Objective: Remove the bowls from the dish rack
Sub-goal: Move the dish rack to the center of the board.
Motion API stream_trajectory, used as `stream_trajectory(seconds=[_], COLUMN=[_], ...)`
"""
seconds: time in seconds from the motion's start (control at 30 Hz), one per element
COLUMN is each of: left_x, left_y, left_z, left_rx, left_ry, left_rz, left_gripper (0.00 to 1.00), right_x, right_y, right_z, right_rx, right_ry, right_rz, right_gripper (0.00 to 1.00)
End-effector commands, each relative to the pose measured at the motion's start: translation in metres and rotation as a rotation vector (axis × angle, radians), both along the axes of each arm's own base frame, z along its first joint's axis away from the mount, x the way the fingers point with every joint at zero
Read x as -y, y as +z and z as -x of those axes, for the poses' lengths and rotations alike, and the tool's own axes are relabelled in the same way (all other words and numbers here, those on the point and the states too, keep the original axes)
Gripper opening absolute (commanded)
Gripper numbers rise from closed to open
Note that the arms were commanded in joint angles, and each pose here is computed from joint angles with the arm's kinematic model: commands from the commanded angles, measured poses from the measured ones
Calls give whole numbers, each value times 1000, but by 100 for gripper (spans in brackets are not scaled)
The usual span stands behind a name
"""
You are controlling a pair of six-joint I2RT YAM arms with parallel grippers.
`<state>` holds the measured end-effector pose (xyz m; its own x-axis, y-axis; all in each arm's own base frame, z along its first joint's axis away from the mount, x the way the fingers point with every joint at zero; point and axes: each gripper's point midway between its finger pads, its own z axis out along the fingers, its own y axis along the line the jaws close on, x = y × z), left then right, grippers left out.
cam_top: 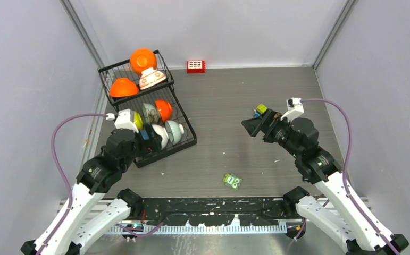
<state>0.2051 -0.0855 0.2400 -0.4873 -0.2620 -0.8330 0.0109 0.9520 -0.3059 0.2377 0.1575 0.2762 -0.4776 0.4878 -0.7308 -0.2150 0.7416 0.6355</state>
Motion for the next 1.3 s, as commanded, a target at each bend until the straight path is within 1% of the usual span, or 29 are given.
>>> stream_trajectory(seconds=[0.0,0.07,0.13,0.23,0.27,0.33,0.4,0.53,0.7,0.8,0.87,1.03,1.2,1.27], left_x=[-2,-8,-3,19,27,36,42,46,40,36,33,16,6,4], left_y=[-16,-25,-30,-31,-30,-30,-31,-37,-41,-38,-36,-26,-12,-8], left_z=[-2,-1,0,-1,-3,-5,-9,-10,-5,-2,1,9,14,17], left_rx=[-84,-125,-143,-130,-119,-109,-110,-133,-126,-112,-108,-93,-56,-47], left_ry=[101,126,103,21,-2,-21,-27,-30,-1,4,7,18,16,11], left_rz=[40,2,8,92,126,177,200,209,222,231,221,151,115,111], left_gripper=[92,89,83,80,77,75,74,73,73,73,73,73,73,73], right_x=[-15,-22,-32,-42,-45,-49,-53,-69,-97,-118,-126,-154,-180,-189], right_y=[-26,-38,-48,-62,-66,-69,-73,-87,-99,-104,-109,-112,-118,-123], right_z=[0,1,6,7,7,6,5,2,-19,-38,-55,-84,-94,-97], right_rx=[-101,-126,-161,-189,-194,-197,-200,-222,-239,-236,-230,-211,-190,-193], right_ry=[24,48,104,146,156,169,179,197,213,231,213,245,306,327], right_rz=[-81,-120,-143,-169,-176,-175,-149,-36,108,185,258,378,544,589], right_gripper=[100,98,96,89,87,84,81,74,68,67,67,64,59,58])
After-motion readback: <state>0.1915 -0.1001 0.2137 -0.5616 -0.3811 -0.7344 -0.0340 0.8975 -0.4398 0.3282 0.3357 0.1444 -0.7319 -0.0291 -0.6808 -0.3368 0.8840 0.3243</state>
